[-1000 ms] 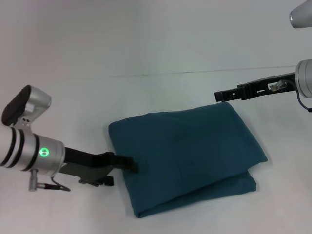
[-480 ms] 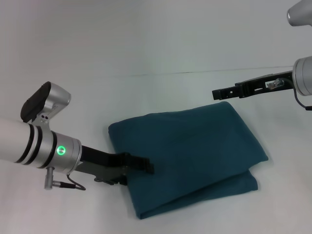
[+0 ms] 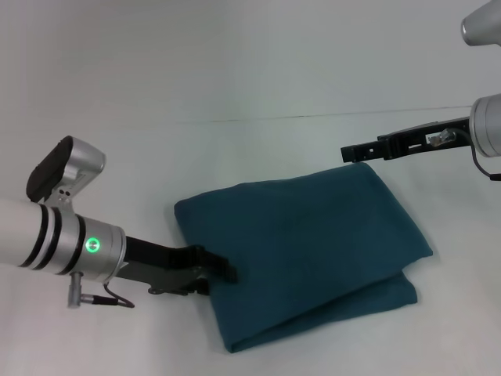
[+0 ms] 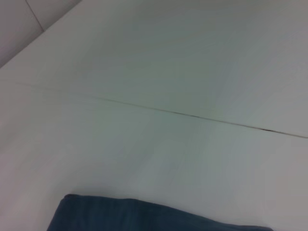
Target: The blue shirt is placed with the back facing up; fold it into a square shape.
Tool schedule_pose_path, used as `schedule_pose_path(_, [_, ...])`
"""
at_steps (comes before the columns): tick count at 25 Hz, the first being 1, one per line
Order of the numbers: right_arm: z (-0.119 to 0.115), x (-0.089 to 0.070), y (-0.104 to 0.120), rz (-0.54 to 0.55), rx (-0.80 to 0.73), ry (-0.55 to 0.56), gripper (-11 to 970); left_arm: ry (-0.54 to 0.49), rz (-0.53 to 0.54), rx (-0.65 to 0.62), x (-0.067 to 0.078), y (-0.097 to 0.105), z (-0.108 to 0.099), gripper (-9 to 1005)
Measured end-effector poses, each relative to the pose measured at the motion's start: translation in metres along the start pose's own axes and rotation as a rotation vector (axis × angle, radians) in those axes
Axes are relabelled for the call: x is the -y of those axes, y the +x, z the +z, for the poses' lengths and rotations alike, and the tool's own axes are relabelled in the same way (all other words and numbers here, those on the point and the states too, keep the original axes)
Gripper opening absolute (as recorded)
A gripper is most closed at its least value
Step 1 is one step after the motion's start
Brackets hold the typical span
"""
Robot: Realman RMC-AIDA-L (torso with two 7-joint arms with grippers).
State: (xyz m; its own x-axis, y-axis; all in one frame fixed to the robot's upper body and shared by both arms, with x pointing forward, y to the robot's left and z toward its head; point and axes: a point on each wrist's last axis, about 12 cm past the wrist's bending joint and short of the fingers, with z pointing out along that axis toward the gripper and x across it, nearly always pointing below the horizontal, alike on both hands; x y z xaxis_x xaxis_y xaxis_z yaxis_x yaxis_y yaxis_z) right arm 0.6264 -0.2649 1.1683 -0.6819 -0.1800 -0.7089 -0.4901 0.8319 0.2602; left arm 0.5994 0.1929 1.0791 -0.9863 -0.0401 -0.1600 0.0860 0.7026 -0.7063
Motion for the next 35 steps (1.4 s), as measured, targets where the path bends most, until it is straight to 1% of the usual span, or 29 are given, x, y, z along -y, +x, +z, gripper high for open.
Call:
schedule_pose_path(1, [0.000,0.000,0.000,0.000,0.001,0.000,889,0.000,0.005,-0.004,0.001,0.000,0.001,601])
schedule_pose_path(6, [0.000,0.000,0.000,-0.001,0.004,0.003,890,0.002,0.017,-0.009,0.005,-0.002,0.003,395])
schedule_pose_path(12, [0.003,0.001,0.003,0.000,-0.003,-0.002,889,0.001,0.028,-0.011,0.006,-0.003,0.001,268])
schedule_pose_path(17, [0.005,0.000,0.005,0.004,-0.007,-0.007,888,-0.028,0.044,0.010,-0.003,-0.011,-0.016,162])
schedule_pose_path(23, [0.005,0.001,0.006,0.006,-0.008,-0.008,886,-0.083,0.055,0.079,-0.018,-0.027,-0.048,113])
schedule_pose_path(28, [0.005,0.000,0.005,0.005,-0.008,-0.008,885,-0.116,0.066,0.114,-0.023,-0.035,-0.064,110])
schedule_pose_path(31, [0.007,0.000,0.006,0.007,-0.012,-0.013,885,-0.134,0.054,0.117,-0.029,-0.034,-0.067,111])
schedule_pose_path(35, [0.007,0.000,0.006,0.010,-0.015,-0.014,886,-0.129,0.006,0.118,-0.041,-0.025,-0.070,105])
